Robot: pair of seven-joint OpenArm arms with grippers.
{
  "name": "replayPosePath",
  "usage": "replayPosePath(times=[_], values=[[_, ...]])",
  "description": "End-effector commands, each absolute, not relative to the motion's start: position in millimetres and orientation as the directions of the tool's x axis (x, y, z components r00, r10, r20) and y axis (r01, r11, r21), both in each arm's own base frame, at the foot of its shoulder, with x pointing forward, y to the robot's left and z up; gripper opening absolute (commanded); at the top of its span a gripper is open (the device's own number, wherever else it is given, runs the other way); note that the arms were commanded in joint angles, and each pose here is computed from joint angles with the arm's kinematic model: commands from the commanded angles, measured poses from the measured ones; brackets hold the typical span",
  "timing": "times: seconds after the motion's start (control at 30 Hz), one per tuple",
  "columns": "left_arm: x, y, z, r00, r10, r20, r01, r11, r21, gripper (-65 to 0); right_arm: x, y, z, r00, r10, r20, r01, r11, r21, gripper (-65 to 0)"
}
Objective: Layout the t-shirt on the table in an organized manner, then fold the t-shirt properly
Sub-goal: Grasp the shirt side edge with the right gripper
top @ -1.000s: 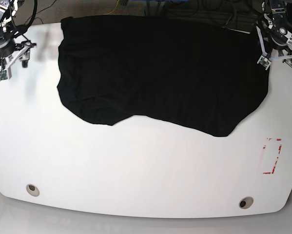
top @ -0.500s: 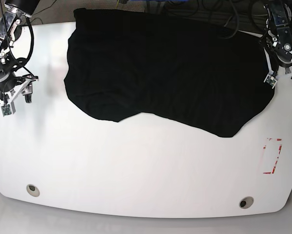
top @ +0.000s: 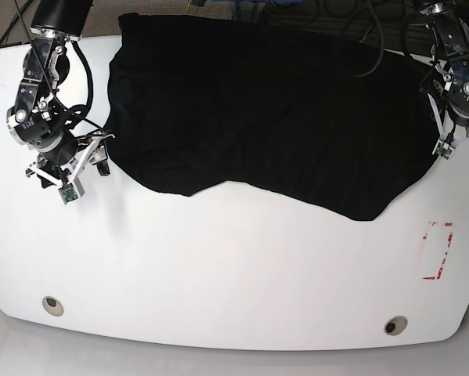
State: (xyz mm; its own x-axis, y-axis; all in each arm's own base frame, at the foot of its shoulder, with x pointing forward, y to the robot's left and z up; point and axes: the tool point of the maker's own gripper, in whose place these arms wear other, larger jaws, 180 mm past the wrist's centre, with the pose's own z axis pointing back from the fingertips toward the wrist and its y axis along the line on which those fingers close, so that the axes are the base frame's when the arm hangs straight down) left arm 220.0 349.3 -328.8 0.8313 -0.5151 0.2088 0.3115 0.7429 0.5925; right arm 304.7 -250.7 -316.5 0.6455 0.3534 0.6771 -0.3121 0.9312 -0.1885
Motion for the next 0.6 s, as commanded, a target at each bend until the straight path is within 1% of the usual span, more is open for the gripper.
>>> replayPosePath(times=[0.0,0.17,0.27,0.37,0.4,0.47,0.53,0.57], values=[[239.0,352.8,-307.0,0.812,-0.524,0.258,0.269,0.727,0.632,-5.7,307.6,-233.2,-314.7,0.624,0.372,0.688,-0.350,0.919,-0.179,-23.9],[256.8,350.4,-294.1,0.788,-0.532,0.311,0.238,0.728,0.643,-5.7,292.7,-213.7,-334.8,0.646,0.382,0.660,-0.397,0.908,-0.137,-24.2],[267.9,344.7,-287.9,0.753,-0.555,0.355,0.232,0.727,0.646,-5.7,284.7,-202.0,-344.5,0.659,0.377,0.651,-0.413,0.904,-0.106,-24.4],[278.9,333.6,-284.0,0.699,-0.582,0.415,0.231,0.733,0.639,-5.7,273.0,-196.8,-355.0,0.679,0.376,0.631,-0.423,0.902,-0.083,-29.7],[283.1,327.0,-284.0,0.677,-0.584,0.448,0.227,0.744,0.628,-5.8,268.3,-192.8,-359.3,0.683,0.383,0.622,-0.435,0.897,-0.074,-34.8],[287.9,319.9,-282.7,0.649,-0.589,0.482,0.223,0.753,0.619,-5.8,263.4,-188.8,-363.3,0.688,0.390,0.613,-0.447,0.892,-0.066,-43.2],[292.1,313.9,-280.8,0.617,-0.597,0.513,0.223,0.758,0.613,-7.5,255.3,-182.7,-369.6,0.695,0.399,0.598,-0.464,0.885,-0.051,-55.6],[294.3,310.6,-280.2,0.602,-0.599,0.528,0.223,0.761,0.609,-9.7,252.2,-180.2,-371.8,0.697,0.403,0.593,-0.471,0.881,-0.046,-60.8]])
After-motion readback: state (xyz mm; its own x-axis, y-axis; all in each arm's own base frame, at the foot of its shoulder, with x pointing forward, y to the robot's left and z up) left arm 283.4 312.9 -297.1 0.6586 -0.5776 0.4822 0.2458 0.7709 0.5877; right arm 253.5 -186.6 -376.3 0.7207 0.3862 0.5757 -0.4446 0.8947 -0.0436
